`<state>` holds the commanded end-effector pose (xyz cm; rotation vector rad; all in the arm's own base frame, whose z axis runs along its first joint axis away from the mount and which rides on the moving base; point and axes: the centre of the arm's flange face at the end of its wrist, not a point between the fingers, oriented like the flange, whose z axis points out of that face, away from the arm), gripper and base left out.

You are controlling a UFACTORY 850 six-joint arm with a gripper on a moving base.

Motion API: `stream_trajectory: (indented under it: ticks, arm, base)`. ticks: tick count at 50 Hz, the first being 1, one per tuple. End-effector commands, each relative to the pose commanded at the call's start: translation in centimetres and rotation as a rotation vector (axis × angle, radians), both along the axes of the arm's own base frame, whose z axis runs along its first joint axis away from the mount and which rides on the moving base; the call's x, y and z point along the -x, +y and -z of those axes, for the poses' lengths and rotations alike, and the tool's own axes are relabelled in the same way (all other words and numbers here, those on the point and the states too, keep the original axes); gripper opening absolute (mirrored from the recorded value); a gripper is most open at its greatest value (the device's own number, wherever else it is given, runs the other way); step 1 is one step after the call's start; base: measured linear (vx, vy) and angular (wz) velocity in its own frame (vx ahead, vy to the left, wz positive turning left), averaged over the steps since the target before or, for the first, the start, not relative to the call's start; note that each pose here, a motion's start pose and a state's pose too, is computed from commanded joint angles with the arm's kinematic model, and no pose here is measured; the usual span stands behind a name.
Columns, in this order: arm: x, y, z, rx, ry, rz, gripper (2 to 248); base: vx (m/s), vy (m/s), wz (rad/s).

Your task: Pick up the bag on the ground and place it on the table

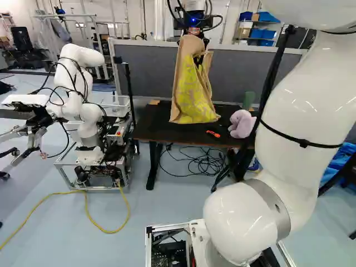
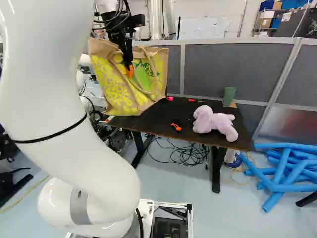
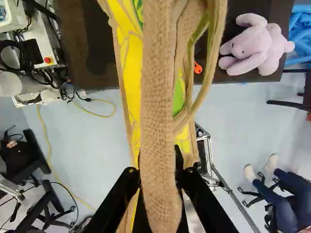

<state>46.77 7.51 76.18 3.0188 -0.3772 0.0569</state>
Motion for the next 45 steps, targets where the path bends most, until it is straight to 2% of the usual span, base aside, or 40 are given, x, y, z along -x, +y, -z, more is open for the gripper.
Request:
stream_trajectory:
  ticks: [10, 19, 45]
  arm:
    - [0.00, 0.00, 0.00, 0.000, 0.000, 0.000, 35]
    - [0.00, 0.00, 0.00, 0.000, 0.000, 0.000, 35]
    - [0.00, 0.00, 0.00, 0.000, 0.000, 0.000, 35]
  base:
    - [0.088, 0.073, -0.189]
    - [0.080, 0.067, -0.017]
    - [0.068, 0.018, -0.005]
